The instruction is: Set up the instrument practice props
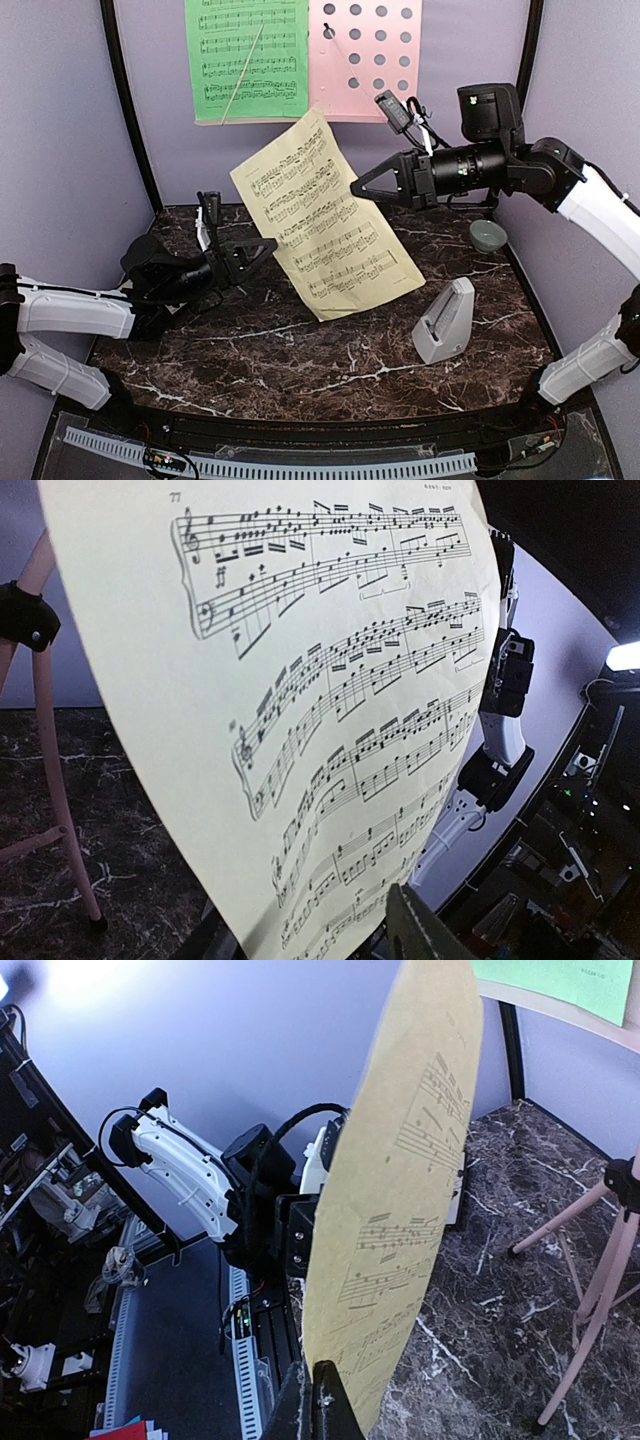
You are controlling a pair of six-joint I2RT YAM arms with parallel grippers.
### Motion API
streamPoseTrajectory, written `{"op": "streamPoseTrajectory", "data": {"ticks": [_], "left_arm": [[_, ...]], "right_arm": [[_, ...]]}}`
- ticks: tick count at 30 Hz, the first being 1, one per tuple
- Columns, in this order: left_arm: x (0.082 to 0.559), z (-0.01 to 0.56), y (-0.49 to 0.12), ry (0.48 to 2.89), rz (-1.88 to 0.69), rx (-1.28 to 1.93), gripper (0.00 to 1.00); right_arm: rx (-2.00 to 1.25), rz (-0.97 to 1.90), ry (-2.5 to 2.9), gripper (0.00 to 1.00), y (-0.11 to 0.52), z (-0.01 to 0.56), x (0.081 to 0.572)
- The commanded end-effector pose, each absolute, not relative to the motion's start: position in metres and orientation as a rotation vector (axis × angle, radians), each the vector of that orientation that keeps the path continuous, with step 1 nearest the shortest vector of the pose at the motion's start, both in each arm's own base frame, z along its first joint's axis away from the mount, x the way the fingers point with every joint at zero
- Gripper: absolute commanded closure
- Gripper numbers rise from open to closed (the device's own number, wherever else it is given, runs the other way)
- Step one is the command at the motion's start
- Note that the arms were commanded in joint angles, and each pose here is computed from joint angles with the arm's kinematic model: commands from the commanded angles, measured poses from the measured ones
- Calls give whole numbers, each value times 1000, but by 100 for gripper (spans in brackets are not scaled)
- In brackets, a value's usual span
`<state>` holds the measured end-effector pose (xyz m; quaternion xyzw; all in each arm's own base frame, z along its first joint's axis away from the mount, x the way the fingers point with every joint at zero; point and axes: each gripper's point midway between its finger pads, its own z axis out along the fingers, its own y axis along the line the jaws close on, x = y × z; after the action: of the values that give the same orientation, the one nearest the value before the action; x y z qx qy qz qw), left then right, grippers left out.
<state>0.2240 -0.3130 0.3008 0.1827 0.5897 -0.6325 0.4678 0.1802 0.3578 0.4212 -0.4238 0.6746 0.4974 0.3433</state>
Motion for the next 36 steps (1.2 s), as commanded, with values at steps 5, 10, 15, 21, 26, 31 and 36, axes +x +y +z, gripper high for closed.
{"op": "streamPoseTrajectory", "data": {"ticks": [5, 10, 15, 21, 26, 31, 36], "left_arm": [[225, 352, -302, 1296, -1484, 442, 60], [230, 351, -306, 1294, -1478, 445, 61], [240, 359, -310, 1255, -1480, 416, 65], [236, 382, -312, 1191, -1490, 447, 77], [234, 412, -303, 1152, -1425, 440, 93], [234, 441, -295, 1137, -1321, 459, 100], [234, 471, -284, 1131, -1232, 449, 100]], "right_arm": [[-1027, 1184, 1649, 100, 345, 452, 187], [-1023, 1199, 1604, 100, 345, 464, 185], [-984, 1192, 1585, 100, 342, 469, 187], [-886, 1183, 1547, 100, 338, 485, 197], [-835, 1187, 1533, 100, 338, 487, 203], [-797, 1174, 1540, 100, 339, 483, 211], [-683, 1087, 1552, 91, 331, 484, 230]]}}
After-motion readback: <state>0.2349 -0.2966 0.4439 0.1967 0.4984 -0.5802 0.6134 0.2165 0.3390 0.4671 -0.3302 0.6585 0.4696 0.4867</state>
